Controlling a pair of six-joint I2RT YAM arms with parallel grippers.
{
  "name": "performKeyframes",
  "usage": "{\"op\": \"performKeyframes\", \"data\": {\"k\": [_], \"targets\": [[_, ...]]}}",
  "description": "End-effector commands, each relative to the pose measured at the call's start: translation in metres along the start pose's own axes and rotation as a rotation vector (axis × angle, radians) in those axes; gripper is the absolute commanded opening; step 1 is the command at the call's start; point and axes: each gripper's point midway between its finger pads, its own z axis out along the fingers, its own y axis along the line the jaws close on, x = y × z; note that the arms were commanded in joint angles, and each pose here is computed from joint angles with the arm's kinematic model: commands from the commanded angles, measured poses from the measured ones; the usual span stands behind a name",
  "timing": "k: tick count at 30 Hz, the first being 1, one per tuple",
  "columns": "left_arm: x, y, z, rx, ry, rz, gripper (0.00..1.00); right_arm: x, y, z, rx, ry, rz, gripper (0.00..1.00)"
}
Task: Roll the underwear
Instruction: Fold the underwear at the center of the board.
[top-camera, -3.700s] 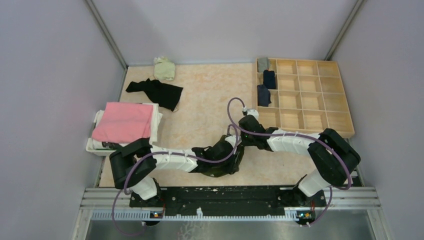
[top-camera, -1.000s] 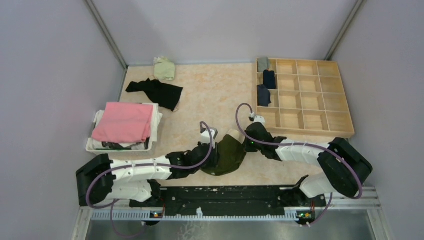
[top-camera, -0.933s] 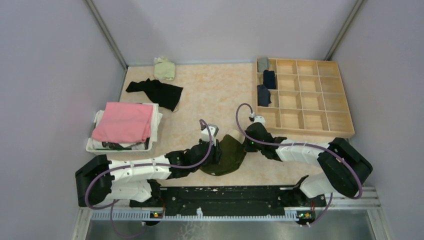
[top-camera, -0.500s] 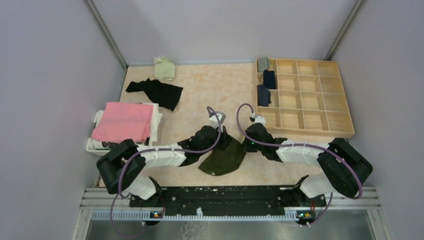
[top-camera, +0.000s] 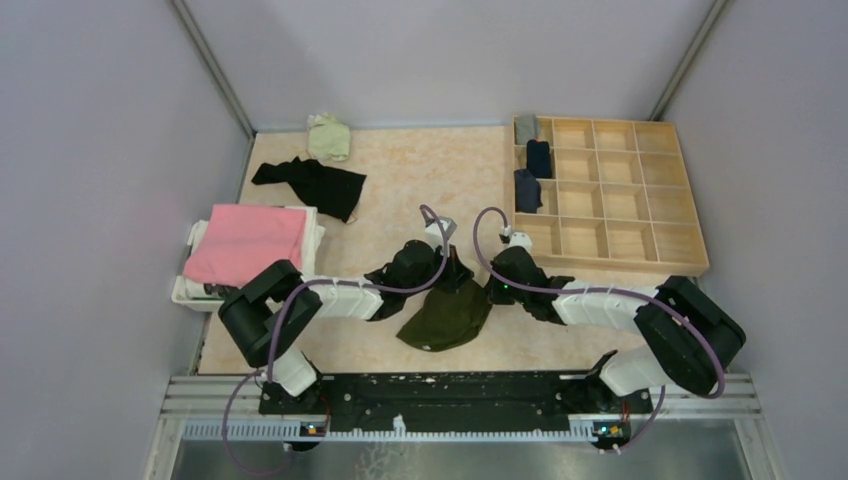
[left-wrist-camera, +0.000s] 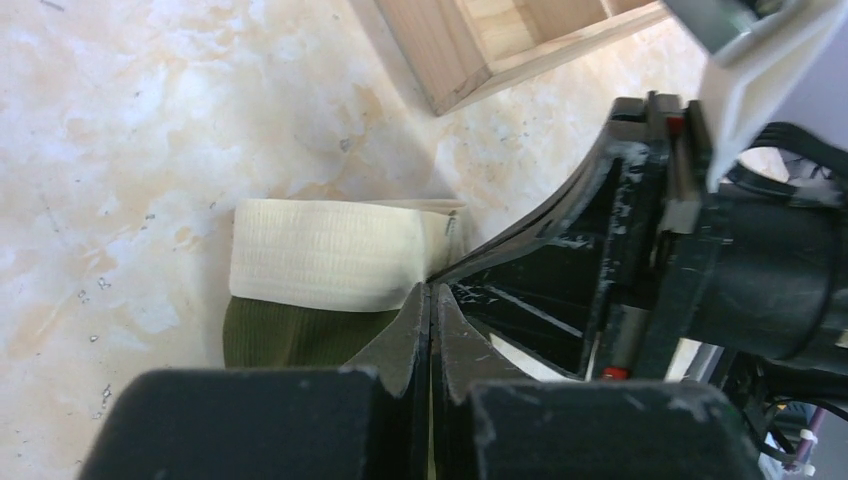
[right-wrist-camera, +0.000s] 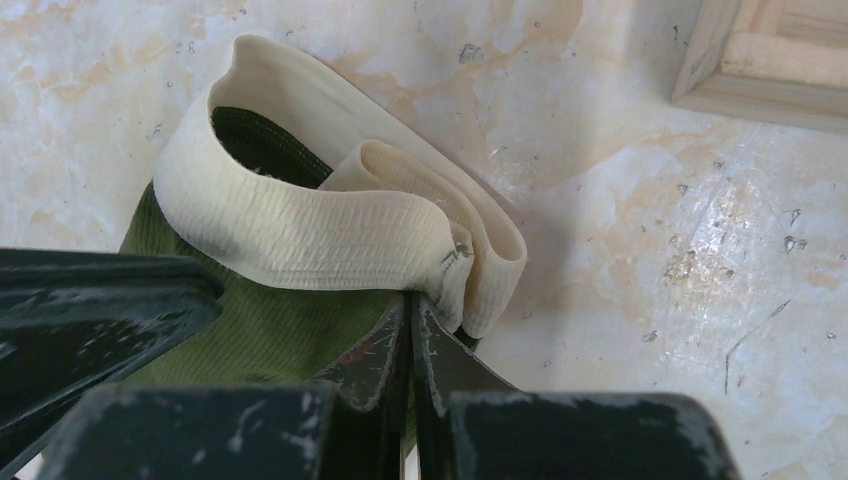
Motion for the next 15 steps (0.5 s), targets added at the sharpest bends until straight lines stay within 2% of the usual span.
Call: {"op": "performKeyframes", "data": {"k": [1,15], "targets": [[-0.016,-0.008,0.010,0.061,-0.042,0.017,0.00,0.025,-0.025,-0.001,0.079,0.076,-0.018,0.00],[0.000,0.041,0.021,-0.071,-0.013,0.010,0.00,0.027,-0.027,0.000,0.087,0.085,-0.024,0.00]]}}
